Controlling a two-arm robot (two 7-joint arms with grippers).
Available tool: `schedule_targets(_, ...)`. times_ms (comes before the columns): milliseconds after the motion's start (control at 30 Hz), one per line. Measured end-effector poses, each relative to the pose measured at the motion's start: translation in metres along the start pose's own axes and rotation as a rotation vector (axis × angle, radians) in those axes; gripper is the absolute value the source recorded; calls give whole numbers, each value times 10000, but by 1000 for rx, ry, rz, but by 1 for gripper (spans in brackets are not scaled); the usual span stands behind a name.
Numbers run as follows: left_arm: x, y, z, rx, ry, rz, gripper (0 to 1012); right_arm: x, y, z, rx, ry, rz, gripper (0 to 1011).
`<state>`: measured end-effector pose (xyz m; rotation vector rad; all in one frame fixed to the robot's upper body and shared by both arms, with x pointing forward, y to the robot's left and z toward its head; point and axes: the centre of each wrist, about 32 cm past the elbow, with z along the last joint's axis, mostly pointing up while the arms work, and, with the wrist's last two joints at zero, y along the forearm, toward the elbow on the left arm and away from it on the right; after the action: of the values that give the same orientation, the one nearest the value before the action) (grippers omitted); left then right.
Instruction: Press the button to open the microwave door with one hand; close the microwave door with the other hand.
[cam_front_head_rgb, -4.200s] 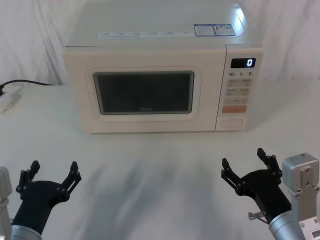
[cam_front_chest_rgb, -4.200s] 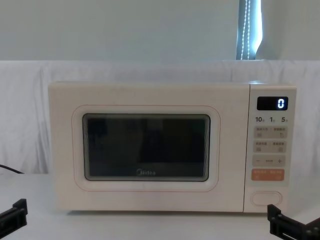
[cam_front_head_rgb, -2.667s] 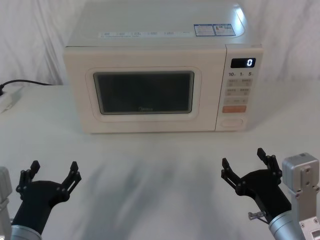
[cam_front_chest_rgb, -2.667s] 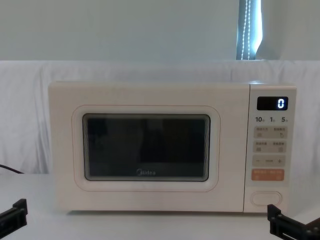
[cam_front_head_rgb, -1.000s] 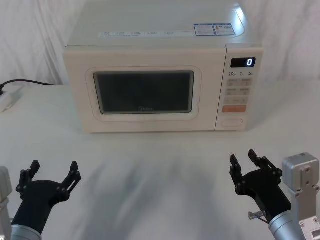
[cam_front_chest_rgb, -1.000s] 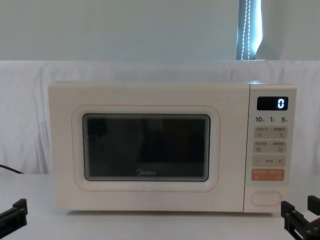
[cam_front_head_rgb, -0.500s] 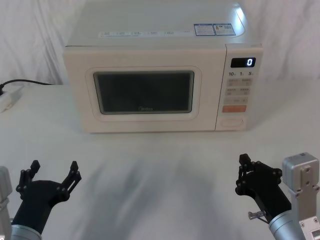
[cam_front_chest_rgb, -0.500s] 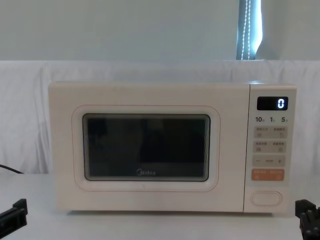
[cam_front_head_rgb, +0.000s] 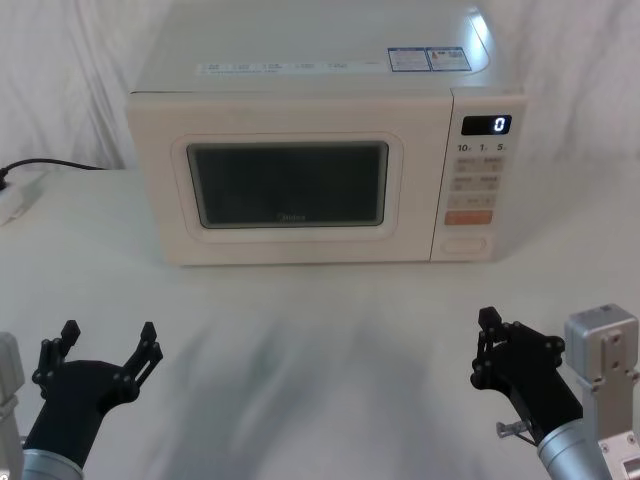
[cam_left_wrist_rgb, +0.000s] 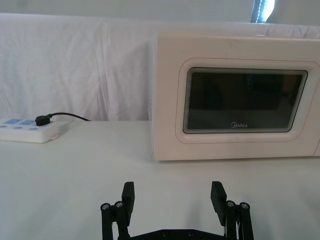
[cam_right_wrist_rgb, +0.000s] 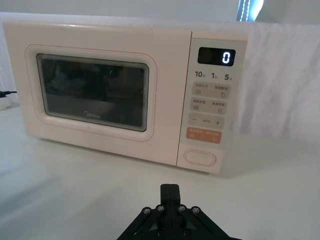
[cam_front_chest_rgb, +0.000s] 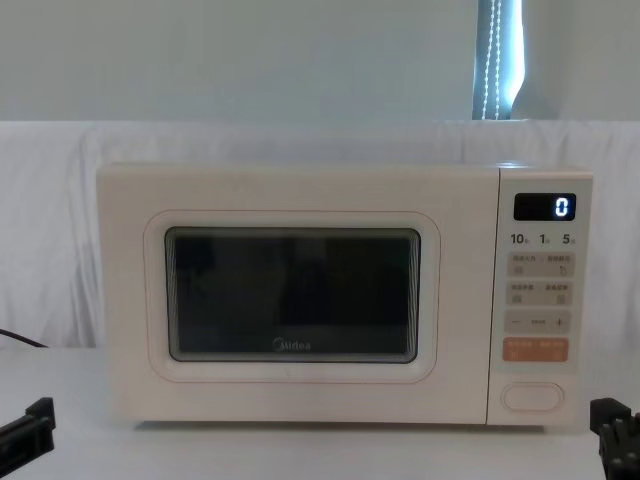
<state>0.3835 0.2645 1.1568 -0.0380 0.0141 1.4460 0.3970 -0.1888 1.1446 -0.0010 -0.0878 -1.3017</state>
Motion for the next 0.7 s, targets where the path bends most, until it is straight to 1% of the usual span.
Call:
schedule_targets(300,0,0,0,0,0,0,1001,52,67,-28,4,25,-10,0)
schedule_targets(500,0,0,0,0,0,0,1001,124,146,-67,13,40,-16,0)
schedule_targets(700,0,0,0,0,0,0,1001,172,238,-112,20,48,-16,0)
